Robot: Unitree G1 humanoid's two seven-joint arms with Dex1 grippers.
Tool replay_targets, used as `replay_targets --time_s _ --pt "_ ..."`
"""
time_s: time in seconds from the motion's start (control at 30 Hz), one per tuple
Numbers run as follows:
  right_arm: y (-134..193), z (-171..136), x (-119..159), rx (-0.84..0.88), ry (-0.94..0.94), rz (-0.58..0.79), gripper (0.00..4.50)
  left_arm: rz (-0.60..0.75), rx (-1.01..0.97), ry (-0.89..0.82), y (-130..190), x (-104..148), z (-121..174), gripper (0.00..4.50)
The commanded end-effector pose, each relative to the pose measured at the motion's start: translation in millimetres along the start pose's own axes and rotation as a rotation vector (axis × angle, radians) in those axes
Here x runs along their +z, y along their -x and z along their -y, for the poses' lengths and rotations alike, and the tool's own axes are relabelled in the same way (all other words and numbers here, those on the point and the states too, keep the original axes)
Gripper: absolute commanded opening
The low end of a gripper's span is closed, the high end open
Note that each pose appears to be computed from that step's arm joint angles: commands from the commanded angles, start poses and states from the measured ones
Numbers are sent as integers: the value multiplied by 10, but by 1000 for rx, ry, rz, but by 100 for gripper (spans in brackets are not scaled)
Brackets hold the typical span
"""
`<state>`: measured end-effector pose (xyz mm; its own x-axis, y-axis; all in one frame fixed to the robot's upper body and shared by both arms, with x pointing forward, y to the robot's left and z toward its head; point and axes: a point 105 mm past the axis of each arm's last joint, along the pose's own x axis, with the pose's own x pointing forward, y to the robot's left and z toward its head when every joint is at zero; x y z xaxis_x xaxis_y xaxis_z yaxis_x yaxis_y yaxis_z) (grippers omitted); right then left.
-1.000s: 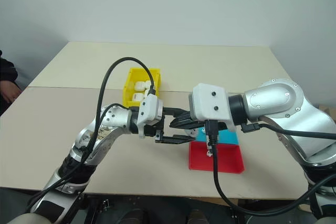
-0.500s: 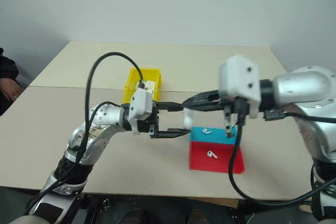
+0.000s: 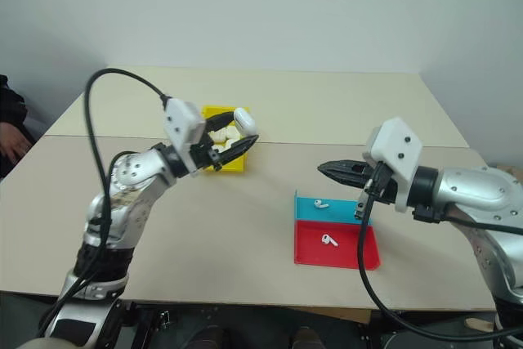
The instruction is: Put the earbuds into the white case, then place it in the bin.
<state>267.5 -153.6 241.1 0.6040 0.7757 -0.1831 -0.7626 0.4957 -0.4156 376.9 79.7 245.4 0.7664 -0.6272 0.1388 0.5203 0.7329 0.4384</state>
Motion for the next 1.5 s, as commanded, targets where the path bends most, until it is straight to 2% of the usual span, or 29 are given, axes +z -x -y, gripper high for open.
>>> replay_targets --time_s 0.03,0.27,0.43,0.6,0.7,0.83,0.97,1.17,1.33,1.5 --pt "17 16 15 -37 8 -2 2 -79 174 -136 -187 -71 -203 276" --pt "18 8 -96 -55 -1 -58 2 -223 316 -96 -383 -356 -386 276" --pt "24 -24 -146 -61 7 -86 2 -265 320 -92 -381 -528 -397 276" --pt "23 -23 -172 -66 14 -101 0 -296 281 -108 -339 -643 -354 439" --pt "13 -18 -185 -64 18 -106 0 -278 292 -94 -330 -618 -352 448" --pt "4 -12 -184 -59 30 -106 0 -111 248 197 -293 -324 -323 448" --pt "33 -32 -180 -32 67 -92 0 -2 101 305 -11 -161 -229 448" --pt "266 -130 -286 80 163 -89 0 -61 -81 292 609 -277 -135 448" --pt "619 53 -390 93 219 -186 0 -121 -265 210 1345 -219 -147 448" --pt "896 165 -408 96 239 -256 0 -202 -340 150 1782 -103 -232 448"
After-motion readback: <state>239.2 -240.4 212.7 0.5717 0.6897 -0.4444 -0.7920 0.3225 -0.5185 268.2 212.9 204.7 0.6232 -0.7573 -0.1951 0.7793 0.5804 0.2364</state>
